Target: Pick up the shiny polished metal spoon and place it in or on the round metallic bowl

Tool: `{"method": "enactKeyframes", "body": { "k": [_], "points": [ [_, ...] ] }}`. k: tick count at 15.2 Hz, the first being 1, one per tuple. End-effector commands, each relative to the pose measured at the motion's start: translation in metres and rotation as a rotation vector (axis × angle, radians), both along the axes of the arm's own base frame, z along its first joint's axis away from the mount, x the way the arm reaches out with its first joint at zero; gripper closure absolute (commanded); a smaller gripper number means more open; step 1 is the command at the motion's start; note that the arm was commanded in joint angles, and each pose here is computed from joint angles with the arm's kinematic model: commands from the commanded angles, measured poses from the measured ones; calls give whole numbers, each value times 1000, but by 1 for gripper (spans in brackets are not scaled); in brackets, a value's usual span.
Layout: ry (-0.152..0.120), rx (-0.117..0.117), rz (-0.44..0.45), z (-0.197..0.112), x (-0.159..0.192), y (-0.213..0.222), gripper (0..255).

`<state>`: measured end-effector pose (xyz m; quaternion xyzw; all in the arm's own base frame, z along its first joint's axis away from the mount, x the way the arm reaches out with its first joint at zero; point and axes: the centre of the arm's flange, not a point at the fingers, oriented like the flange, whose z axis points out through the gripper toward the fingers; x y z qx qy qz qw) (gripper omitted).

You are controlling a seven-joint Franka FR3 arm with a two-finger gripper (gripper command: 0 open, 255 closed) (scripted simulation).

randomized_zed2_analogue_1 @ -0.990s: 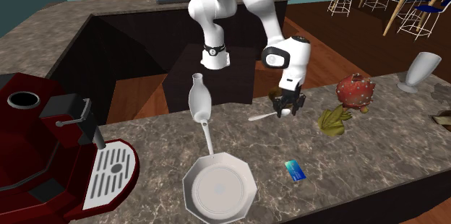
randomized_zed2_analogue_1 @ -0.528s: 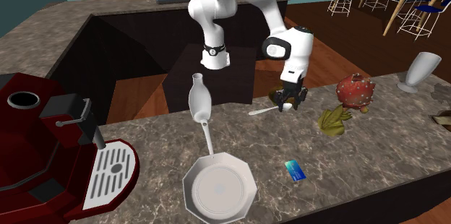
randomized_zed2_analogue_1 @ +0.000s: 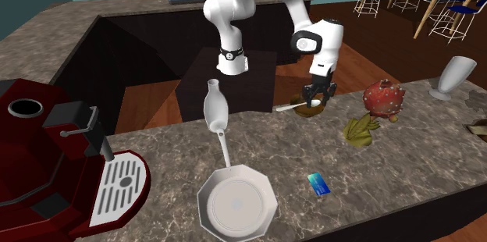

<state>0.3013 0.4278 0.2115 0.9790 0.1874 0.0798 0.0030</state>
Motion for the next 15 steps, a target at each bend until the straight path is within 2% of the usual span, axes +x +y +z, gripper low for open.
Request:
{"method": "enactKeyframes", "body": {
  "k": [1, 9, 15],
  "points": [
    [0, 0, -2, 0, -27, 14, 255],
    [0, 0, -2, 4, -132, 56, 255],
    [0, 0, -2, -27, -132, 56, 255]
  ]
}}
